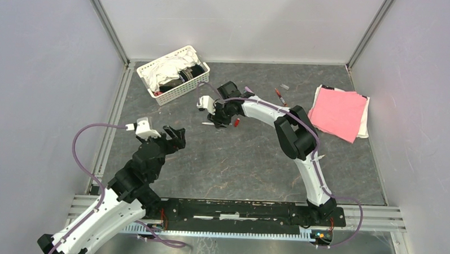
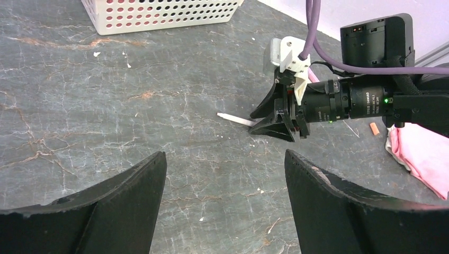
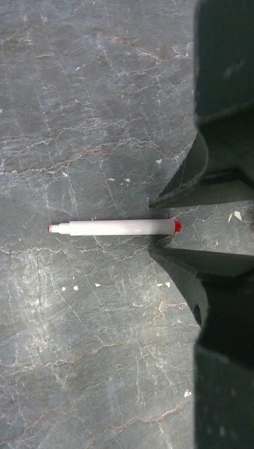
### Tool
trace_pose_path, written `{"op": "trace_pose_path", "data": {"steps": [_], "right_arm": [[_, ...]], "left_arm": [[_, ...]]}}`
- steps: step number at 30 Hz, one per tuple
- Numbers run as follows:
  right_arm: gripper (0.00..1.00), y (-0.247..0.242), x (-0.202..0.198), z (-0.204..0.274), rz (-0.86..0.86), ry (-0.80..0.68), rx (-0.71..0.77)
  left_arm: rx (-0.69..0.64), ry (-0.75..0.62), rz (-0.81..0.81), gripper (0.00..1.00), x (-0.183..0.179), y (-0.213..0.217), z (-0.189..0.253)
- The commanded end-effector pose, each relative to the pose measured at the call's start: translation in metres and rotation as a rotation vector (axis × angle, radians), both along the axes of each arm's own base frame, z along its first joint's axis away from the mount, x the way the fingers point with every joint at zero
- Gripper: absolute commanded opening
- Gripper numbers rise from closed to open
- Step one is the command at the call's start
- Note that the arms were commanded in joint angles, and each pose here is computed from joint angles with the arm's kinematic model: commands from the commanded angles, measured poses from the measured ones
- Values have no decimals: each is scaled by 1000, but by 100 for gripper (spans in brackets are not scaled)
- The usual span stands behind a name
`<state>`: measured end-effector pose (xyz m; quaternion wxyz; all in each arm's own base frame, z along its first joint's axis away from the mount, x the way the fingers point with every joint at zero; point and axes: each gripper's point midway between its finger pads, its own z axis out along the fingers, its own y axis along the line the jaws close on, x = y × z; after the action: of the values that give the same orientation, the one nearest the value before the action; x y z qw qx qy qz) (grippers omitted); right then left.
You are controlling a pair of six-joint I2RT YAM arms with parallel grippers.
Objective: Insert the pens into the pen caps
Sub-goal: Pick up the pen from the center of the board.
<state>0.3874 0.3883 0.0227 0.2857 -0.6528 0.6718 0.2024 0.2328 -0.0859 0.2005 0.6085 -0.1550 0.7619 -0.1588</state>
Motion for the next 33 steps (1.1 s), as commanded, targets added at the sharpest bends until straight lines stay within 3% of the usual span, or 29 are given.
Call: {"op": "trace_pose_path", "data": {"steps": [1, 8, 13, 23, 33], "right_arm": [[36, -5, 2, -17, -18, 8, -48], [10, -18, -7, -22, -20, -3, -93], [0, -24, -11, -2, -39, -36, -70], [0, -24, -57, 76, -39, 94, 234], [0, -64, -97, 133, -49, 305, 525]], "left_arm": [[-52, -2, 26, 86, 0, 1, 1], [-89, 0, -3, 85, 0, -7, -2], [-154, 6, -80, 85, 1, -27, -8], [-418, -65, -267, 96, -2, -75, -2], [-569, -139, -407, 98, 1, -109, 23]]}}
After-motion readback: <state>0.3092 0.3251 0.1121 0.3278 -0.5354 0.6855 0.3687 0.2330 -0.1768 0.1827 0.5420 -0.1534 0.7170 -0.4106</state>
